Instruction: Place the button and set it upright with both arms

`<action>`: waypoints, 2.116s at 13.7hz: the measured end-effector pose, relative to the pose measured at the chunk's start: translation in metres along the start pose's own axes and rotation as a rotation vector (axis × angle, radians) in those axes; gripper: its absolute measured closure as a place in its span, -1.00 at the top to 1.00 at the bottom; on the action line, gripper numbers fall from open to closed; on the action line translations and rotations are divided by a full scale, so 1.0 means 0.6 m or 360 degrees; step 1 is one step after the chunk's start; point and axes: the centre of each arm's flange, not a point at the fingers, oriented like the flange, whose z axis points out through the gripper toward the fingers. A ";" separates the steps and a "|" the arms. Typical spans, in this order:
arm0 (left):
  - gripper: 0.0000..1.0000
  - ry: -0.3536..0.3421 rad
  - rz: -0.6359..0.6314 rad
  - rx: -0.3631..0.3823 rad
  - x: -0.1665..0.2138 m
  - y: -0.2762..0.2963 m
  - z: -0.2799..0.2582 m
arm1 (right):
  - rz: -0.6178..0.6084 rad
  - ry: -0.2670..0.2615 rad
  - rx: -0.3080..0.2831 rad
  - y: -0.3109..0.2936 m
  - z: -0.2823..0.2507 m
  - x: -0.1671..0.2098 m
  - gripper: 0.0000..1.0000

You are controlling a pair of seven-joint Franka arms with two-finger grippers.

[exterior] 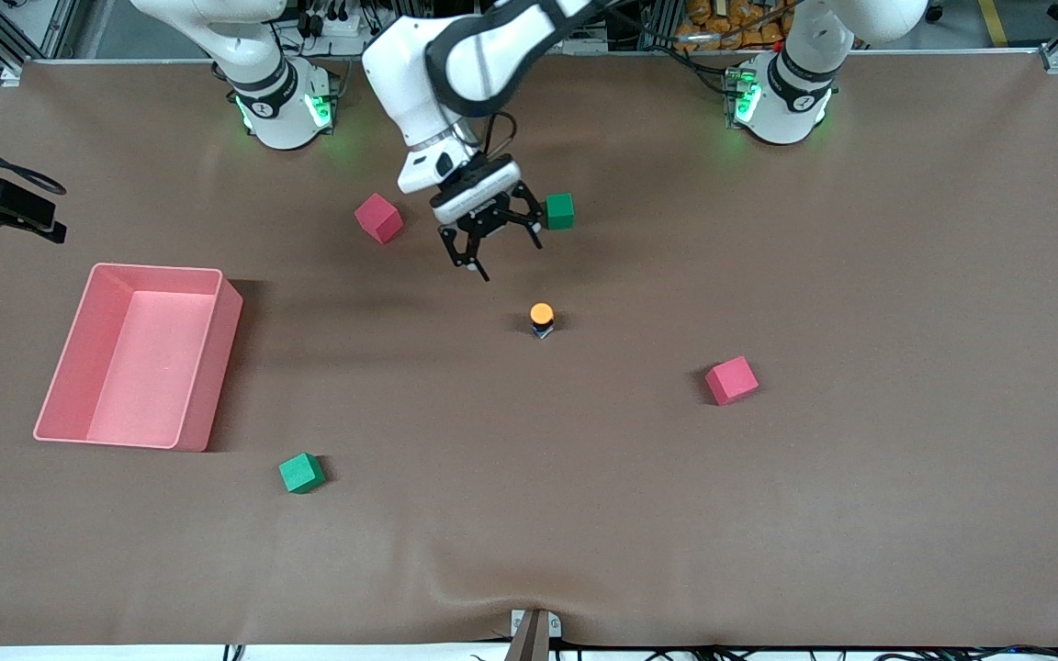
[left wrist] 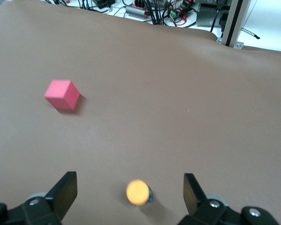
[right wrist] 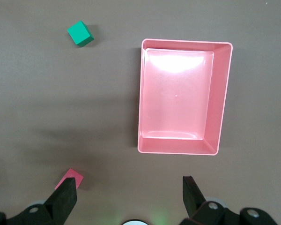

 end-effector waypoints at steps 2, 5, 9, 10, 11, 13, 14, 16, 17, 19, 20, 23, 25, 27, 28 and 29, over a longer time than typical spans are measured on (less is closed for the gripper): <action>1.00 -0.0074 0.0024 -0.0001 0.116 -0.031 0.000 | -0.0001 0.0002 0.0000 -0.001 0.000 0.000 1.00; 1.00 -0.0111 0.0052 0.0038 0.179 -0.051 0.034 | -0.0001 0.0007 0.0000 -0.001 -0.001 0.001 1.00; 1.00 -0.0169 0.0146 0.0062 0.241 -0.069 0.081 | 0.0000 0.0009 0.0000 0.000 -0.001 0.001 1.00; 1.00 -0.0215 0.0145 0.0044 0.272 -0.078 0.100 | 0.0000 0.0010 0.0000 0.000 -0.001 0.001 1.00; 1.00 -0.0255 0.0148 0.0017 0.307 -0.089 0.119 | -0.0001 0.0010 0.0000 0.000 -0.001 0.001 1.00; 1.00 -0.0340 0.0161 -0.0045 0.382 -0.123 0.149 | -0.0001 0.0012 0.0000 -0.001 -0.001 0.001 1.00; 1.00 -0.0400 0.0167 -0.0082 0.423 -0.148 0.163 | -0.0001 0.0014 0.0000 0.000 -0.002 0.002 1.00; 1.00 -0.0490 0.0182 -0.0153 0.506 -0.205 0.191 | 0.0001 0.0023 0.0000 0.001 -0.003 0.002 1.00; 1.00 -0.0527 0.0185 -0.0184 0.539 -0.231 0.202 | 0.0001 0.0028 0.0000 0.001 -0.005 0.002 1.00; 1.00 -0.0646 0.0141 -0.0268 0.584 -0.274 0.204 | 0.0001 0.0036 -0.0001 0.001 -0.007 0.003 1.00; 1.00 -0.0724 0.0111 -0.0327 0.605 -0.297 0.204 | 0.0001 0.0041 -0.0001 0.001 -0.008 0.003 1.00; 1.00 -0.0822 0.0140 -0.0415 0.665 -0.369 0.220 | 0.0002 0.0044 -0.0001 0.001 -0.008 0.004 1.00; 1.00 -0.0876 0.0211 -0.0365 0.669 -0.399 0.205 | 0.0002 0.0042 -0.0001 0.001 -0.007 0.004 1.00; 1.00 -0.0918 0.0265 -0.0317 0.659 -0.416 0.159 | 0.0002 0.0039 -0.0001 0.001 -0.007 0.004 1.00; 1.00 -0.0955 0.0292 -0.0336 0.660 -0.430 0.137 | 0.0002 0.0036 -0.0001 0.001 -0.006 0.004 1.00; 1.00 -0.0984 0.0319 -0.0371 0.668 -0.453 0.125 | 0.0002 0.0034 0.0000 0.001 -0.004 0.005 1.00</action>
